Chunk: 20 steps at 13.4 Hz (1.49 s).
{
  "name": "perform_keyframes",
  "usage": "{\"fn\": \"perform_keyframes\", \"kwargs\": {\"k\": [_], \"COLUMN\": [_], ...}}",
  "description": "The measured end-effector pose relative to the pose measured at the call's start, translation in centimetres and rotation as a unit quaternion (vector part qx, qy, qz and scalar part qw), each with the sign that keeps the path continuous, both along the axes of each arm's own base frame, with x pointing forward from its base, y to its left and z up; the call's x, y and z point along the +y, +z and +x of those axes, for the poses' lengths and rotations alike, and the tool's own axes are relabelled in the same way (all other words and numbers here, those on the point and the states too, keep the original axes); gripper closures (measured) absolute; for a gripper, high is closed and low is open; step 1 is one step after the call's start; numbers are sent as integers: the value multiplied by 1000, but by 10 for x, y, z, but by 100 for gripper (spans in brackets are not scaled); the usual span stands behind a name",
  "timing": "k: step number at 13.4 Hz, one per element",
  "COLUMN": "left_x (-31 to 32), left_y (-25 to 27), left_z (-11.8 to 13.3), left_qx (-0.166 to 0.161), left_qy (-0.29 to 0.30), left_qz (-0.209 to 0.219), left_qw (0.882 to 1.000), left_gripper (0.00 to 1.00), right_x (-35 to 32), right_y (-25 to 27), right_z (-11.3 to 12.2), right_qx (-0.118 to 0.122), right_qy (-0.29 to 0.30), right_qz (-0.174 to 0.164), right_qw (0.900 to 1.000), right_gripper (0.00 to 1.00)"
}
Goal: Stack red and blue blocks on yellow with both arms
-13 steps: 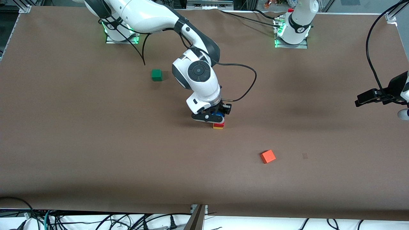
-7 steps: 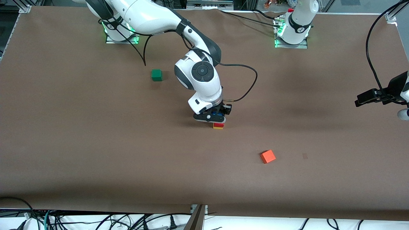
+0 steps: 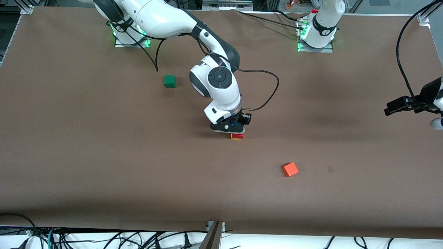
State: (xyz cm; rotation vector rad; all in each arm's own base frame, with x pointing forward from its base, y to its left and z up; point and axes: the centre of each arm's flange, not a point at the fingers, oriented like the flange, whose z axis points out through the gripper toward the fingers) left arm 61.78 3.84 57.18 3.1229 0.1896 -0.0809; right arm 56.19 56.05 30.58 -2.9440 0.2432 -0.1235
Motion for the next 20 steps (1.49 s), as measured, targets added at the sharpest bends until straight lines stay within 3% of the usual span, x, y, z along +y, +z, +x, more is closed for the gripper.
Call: {"fn": "perform_keyframes", "kwargs": {"k": [4, 8, 13, 17, 20], "left_x": [0, 0, 0, 0, 0], "left_y": [0, 0, 0, 0, 0], "left_z": [0, 0, 0, 0, 0], "left_qx": [0, 0, 0, 0, 0], "left_qy": [0, 0, 0, 0, 0], "left_qz": [0, 0, 0, 0, 0], "left_qw": [1000, 1000, 1000, 1000, 1000], "left_gripper": [0, 0, 0, 0, 0], "right_x": [0, -1, -11, -76, -176], "right_y": [0, 0, 16, 103, 173], "right_z": [2, 3, 10, 47, 77], "right_qx": [-5, -7, 1, 7, 44], "right_qy": [-1, -2, -8, -47, -43], "right_qz": [3, 4, -10, -21, -35], "right_qw": [1000, 1000, 1000, 999, 997], "right_gripper": [41, 0, 0, 0, 0]}}
